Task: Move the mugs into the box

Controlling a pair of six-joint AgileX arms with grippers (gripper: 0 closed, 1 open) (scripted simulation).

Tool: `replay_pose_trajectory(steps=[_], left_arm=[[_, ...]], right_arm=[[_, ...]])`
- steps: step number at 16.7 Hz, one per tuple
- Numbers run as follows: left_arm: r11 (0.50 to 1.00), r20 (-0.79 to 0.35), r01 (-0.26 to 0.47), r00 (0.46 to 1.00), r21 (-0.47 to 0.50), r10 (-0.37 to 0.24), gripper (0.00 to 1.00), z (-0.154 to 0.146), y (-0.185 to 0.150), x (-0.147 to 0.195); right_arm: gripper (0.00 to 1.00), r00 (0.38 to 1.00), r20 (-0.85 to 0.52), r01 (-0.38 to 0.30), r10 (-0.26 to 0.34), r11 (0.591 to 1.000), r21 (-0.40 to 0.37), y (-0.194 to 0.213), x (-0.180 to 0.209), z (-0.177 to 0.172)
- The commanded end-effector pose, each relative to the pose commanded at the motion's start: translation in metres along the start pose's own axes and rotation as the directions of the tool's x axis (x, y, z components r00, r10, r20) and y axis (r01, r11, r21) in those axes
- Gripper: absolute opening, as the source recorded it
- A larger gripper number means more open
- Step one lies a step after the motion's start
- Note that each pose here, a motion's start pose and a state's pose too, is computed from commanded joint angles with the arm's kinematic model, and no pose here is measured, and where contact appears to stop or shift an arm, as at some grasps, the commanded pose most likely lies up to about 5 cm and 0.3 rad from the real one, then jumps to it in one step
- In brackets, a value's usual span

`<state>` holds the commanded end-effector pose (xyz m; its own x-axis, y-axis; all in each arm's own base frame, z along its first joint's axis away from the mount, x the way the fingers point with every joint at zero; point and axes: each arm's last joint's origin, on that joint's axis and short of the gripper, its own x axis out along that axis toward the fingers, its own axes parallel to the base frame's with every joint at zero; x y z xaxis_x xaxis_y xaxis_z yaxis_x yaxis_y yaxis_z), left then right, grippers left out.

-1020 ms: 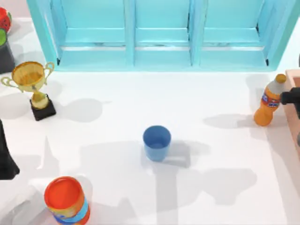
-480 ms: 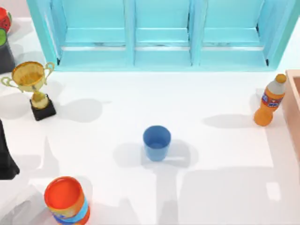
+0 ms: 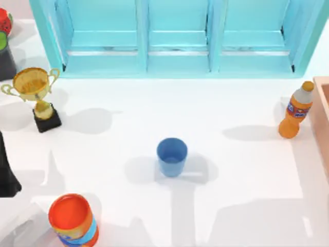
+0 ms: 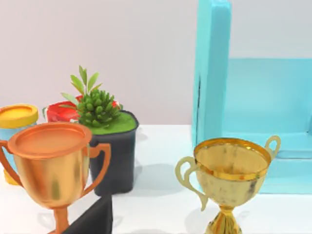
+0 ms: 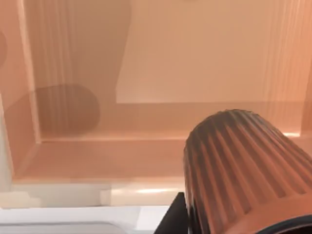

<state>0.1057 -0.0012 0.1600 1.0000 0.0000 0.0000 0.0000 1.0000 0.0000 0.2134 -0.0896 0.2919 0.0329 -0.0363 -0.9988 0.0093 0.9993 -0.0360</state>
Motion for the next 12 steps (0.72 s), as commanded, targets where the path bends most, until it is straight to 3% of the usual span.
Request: replay_pose_trajectory(steps=[9, 12], left_arm=[[1.0, 0.0, 0.0, 1.0, 0.0, 0.0, 1.0, 0.0, 0.0, 0.0], [1.0, 0.0, 0.0, 1.0, 0.0, 0.0, 1.0, 0.0, 0.0, 0.0]], right_arm=[[0.0, 1.0, 0.001, 0.001, -0.001, 1.0, 0.001, 0.001, 0.061, -0.002], [0.0, 1.0, -0.002, 0.0, 0.0, 1.0, 0.001, 0.0, 0.065, -0.002]])
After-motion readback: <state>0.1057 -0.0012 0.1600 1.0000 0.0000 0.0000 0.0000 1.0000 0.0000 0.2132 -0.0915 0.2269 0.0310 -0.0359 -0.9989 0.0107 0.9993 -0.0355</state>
